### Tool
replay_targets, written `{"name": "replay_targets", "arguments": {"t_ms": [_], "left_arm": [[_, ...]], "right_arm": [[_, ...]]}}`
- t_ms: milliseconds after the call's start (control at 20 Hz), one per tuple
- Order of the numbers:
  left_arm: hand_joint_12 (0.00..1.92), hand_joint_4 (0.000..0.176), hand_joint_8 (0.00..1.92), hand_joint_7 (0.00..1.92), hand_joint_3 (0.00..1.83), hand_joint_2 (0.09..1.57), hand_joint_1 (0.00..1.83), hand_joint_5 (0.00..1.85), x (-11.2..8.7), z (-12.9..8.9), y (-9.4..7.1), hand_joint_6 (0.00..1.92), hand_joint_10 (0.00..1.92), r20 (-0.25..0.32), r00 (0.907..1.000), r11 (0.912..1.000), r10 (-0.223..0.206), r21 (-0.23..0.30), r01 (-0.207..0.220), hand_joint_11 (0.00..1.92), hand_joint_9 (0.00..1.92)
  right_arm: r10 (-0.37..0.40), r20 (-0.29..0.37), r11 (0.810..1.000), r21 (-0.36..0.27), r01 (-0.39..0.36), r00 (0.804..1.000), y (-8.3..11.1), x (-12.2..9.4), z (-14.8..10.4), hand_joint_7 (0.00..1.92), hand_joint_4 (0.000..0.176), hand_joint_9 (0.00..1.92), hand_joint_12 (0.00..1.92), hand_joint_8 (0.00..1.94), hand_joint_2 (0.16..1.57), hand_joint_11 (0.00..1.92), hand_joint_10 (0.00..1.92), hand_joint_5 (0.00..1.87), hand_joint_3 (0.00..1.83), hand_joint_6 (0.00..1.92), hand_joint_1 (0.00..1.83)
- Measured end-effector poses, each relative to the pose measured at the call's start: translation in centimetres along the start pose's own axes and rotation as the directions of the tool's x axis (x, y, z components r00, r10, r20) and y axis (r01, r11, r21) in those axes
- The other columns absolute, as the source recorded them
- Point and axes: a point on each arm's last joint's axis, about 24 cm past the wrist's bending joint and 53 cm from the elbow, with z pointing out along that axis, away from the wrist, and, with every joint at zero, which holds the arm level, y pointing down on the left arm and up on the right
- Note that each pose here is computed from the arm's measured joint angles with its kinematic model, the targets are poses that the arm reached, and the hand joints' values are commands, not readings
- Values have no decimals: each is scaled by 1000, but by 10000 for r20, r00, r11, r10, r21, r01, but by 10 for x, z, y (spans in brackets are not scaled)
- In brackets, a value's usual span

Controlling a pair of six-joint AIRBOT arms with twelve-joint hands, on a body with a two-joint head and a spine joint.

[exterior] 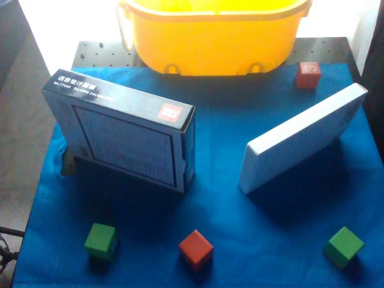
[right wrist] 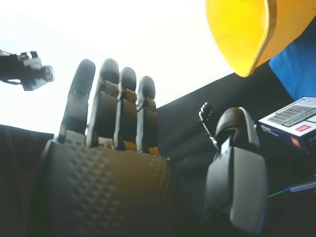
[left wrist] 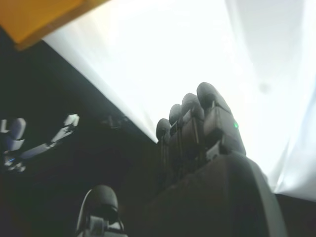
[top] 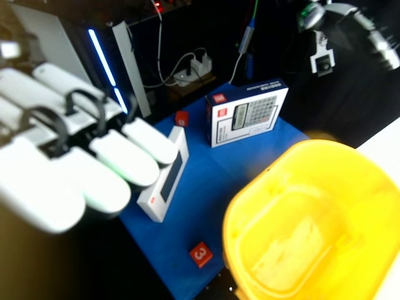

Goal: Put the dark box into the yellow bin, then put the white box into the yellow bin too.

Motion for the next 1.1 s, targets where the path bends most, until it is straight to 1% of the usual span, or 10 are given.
{"name": "replay_targets", "arguments": {"t_ms": [50, 200, 350, 500, 550, 600, 650, 850, 1000, 1100], "left_arm": [[439, 56, 0, 227, 0, 998, 108, 179, 2, -2, -6, 0, 0, -190, 9998, 9999, 97, 109, -95, 0, 199], [504, 58, 0, 217, 0, 980, 69, 139, 10, -9, -25, 0, 0, -901, 9948, 9981, 476, 436, -438, 0, 191], [346, 76, 0, 179, 0, 909, 174, 52, 24, -14, -35, 0, 0, -1602, 9837, 9953, 815, 657, -718, 0, 130], [225, 68, 1, 182, 0, 775, 249, 43, 35, -14, -38, 2, 0, -2156, 9700, 9926, 1127, 682, -1002, 0, 126], [165, 110, 0, 176, 0, 721, 286, 62, 43, -12, -40, 6, 0, -2517, 9599, 9913, 1233, 752, -1076, 0, 118], [136, 119, 0, 166, 0, 720, 272, 46, 46, -11, -42, 1, 0, -2653, 9558, 9908, 1264, 800, -1089, 0, 118], [142, 128, 0, 162, 9, 774, 302, 43, 52, -10, -42, 0, 2, -2849, 9499, 9905, 1288, 830, -1094, 21, 123], [314, 92, 4, 229, 11, 876, 233, 39, 78, -5, -39, 0, 2, -3391, 9334, 9921, 1178, 818, -955, 60, 203], [394, 46, 0, 181, 1, 928, 245, 4, 107, -4, -43, 0, 1, -4018, 9081, 9907, 1181, 1104, -800, 0, 151], [417, 43, 2, 196, 0, 903, 238, 11, 114, -1, -44, 1, 6, -4196, 9023, 9923, 992, 1095, -581, 0, 177]], "right_arm": [[0, -4, 10000, 1, 0, 10000, 0, 0, 0, 380, 0, 368, 624, 0, 939, 0, 0, 317, 0, 1, 422], [-2, -1, 10000, -5, 2, 10000, 0, 0, 0, 375, 0, 360, 606, 0, 938, 0, 0, 308, 0, 0, 418], [-13, -85, 10000, -18, 13, 10000, 1, 3, 0, 363, 55, 360, 582, 1, 911, 2, 2, 295, 0, 2, 430], [-7, -98, 10000, -27, 7, 10000, 2, 4, 0, 384, 42, 375, 628, 1, 923, 2, 2, 294, 0, 1, 451], [29, -101, 10000, -14, -29, 9999, 1, 4, 0, 378, 17, 368, 632, 0, 925, 0, 0, 276, 0, 0, 451], [66, -91, 10000, -16, -66, 9999, 2, 4, 1, 373, 0, 366, 635, 0, 921, 0, 0, 267, 0, 0, 450], [84, -85, 10000, -13, -84, 9999, 2, 4, 1, 354, 0, 351, 614, 0, 926, 0, 0, 249, 0, 0, 471], [130, -75, 9999, 4, -130, 9999, 1, 3, 1, 348, 0, 341, 545, 1, 911, 0, 1, 253, 0, 4, 478], [130, -78, 9999, 5, -130, 9999, 1, 3, 1, 353, 0, 349, 539, 1, 903, 0, 2, 244, 0, 1, 497], [130, -82, 9999, 6, -130, 9999, 1, 4, 1, 364, 0, 363, 570, 4, 900, 0, 6, 251, 0, 3, 514]]}}
